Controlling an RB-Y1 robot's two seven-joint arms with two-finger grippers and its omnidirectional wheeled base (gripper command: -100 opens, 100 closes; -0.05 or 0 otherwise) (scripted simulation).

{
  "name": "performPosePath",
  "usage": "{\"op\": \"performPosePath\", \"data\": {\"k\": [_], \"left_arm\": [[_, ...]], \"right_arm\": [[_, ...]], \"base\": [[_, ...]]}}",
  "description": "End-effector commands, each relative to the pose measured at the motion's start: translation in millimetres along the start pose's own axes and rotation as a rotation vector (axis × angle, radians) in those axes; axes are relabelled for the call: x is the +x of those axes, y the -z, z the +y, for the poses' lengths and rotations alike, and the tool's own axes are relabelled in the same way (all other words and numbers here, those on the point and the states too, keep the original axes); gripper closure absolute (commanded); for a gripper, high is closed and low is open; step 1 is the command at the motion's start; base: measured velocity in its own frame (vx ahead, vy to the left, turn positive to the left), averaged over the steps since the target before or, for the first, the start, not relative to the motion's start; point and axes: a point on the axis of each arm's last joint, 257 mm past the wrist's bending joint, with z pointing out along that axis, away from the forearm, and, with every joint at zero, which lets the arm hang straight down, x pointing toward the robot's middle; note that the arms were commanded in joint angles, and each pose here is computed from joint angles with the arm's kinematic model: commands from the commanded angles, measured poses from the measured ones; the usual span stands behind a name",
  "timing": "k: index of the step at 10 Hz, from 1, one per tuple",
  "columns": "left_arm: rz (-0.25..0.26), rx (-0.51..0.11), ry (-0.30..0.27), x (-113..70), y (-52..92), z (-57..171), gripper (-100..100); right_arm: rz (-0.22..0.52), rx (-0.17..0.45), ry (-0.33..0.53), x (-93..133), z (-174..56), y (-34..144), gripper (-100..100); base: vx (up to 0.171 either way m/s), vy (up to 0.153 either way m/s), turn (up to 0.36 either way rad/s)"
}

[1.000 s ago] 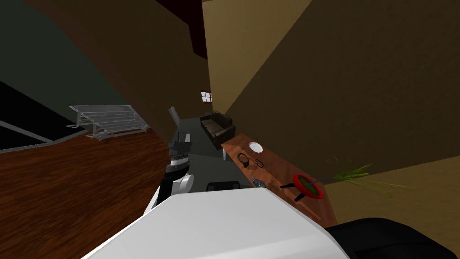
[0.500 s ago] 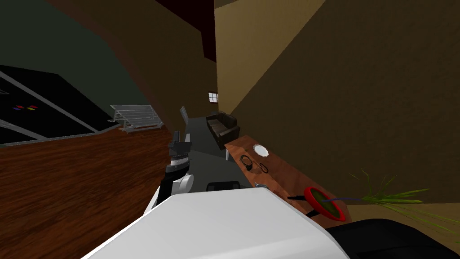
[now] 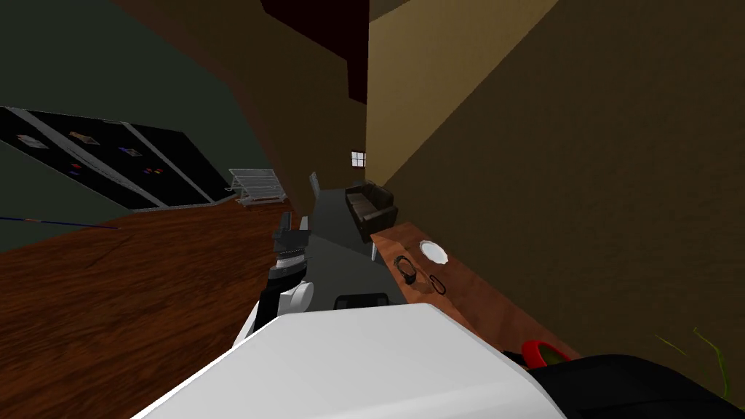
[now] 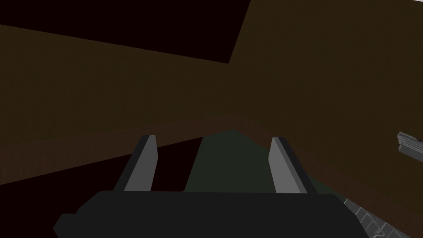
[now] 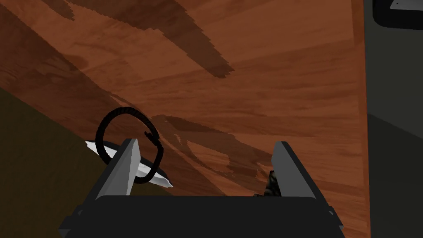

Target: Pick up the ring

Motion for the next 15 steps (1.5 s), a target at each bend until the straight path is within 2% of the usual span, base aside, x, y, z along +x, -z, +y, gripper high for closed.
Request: {"op": "performPosePath", "data": {"k": [1,2,3,4,5,6,7,8,9,10,11,15], "left_arm": [[0.0,0.0,0.0,0.0,0.0,0,0],[0.0,0.0,0.0,-0.1,0.1,0,0],[0.0,0.0,0.0,0.0,0.0,0,0],[0.0,0.0,0.0,-0.1,0.1,0,0],[0.0,0.0,0.0,0.0,0.0,0,0],[0.0,0.0,0.0,-0.1,0.1,0,0],[0.0,0.0,0.0,0.0,0.0,0,0],[0.0,0.0,0.0,-0.1,0.1,0,0],[0.0,0.0,0.0,-0.1,0.0,0,0],[0.0,0.0,0.0,-0.1,0.1,0,0],[0.0,0.0,0.0,-0.1,0.0,0,0],[0.0,0.0,0.0,-0.1,0.1,0,0]], "right_arm": [[0.03,0.029,0.028,14,-11,-1.6,-100],[0.061,0.071,0.074,25,-28,-3.4,-100],[0.072,0.076,0.077,31,-30,-3.5,-100],[0.108,0.119,0.122,44,-49,-4.2,-100],[0.111,0.12,0.122,45,-49,-4.2,-100],[0.146,0.162,0.164,58,-68,-3.7,-100],[0.146,0.162,0.164,58,-68,-3.7,-100],[0.179,0.201,0.202,69,-85,-2.5,-100],[0.179,0.201,0.202,69,-85,-2.5,-100],[0.209,0.237,0.237,79,-101,-0.6,-100],[0.209,0.237,0.237,79,-101,-0.6,-100],[0.298,0.344,0.333,103,-149,9.0,-100]], "base": [[0.024,-0.024,0.151],[0.026,-0.021,0.265],[0.026,-0.025,0.142],[0.03,-0.022,0.254],[0.026,-0.027,0.146],[0.033,-0.024,0.254],[0.033,-0.026,0.135],[0.033,-0.018,0.228],[0.03,-0.021,0.124],[0.037,-0.024,0.243],[0.032,-0.022,0.102],[0.054,-0.034,0.223]]}}
